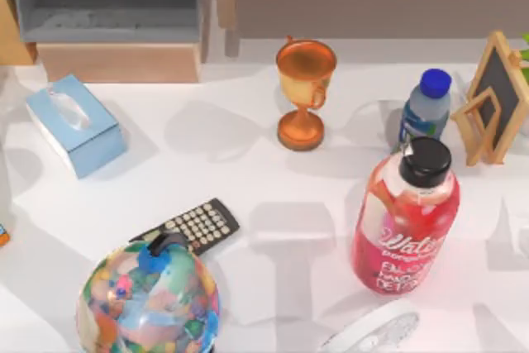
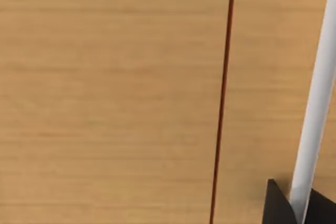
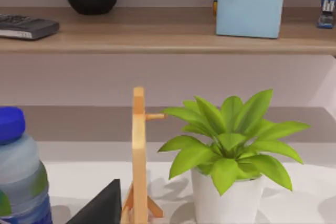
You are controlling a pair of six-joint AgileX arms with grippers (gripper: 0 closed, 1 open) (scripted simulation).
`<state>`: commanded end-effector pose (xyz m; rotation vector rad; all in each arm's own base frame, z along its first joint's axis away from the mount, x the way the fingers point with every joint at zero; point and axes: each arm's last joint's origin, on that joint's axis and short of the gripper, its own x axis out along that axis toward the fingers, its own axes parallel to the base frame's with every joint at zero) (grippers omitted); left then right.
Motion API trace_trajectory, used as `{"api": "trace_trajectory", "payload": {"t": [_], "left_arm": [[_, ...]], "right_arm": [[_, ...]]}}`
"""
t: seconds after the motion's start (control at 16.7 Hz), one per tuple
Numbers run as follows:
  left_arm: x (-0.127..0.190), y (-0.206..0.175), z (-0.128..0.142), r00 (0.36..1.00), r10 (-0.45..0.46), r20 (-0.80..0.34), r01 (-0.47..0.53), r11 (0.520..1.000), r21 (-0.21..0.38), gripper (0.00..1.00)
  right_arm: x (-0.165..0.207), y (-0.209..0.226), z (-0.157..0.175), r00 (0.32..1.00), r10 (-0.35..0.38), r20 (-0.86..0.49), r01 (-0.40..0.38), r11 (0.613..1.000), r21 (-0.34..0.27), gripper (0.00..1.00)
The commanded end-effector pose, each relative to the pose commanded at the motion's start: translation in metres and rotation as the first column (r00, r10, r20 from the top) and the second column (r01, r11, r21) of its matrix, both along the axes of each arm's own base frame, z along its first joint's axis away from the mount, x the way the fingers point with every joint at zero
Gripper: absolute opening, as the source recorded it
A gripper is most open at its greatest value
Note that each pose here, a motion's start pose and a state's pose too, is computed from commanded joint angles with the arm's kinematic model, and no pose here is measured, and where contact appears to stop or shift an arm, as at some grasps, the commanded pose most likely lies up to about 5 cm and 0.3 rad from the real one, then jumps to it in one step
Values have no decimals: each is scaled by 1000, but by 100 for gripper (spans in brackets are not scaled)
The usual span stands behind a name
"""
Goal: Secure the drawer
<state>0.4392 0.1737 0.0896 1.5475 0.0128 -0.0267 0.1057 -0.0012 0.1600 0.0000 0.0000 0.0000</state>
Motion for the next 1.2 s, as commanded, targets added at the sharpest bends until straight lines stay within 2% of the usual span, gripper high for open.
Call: {"api": "trace_trajectory", "payload": {"t": [0.06,0.84,1.2], "left_arm": [[0,0,0,1000,0,0,0,1000,0,0],[0,0,0,1000,0,0,0,1000,0,98],[0,0,0,1000,0,0,0,1000,0,100]], "right_arm": [[0,0,0,1000,0,0,0,1000,0,100],[0,0,0,1000,0,0,0,1000,0,100],[0,0,0,1000,0,0,0,1000,0,100]]}}
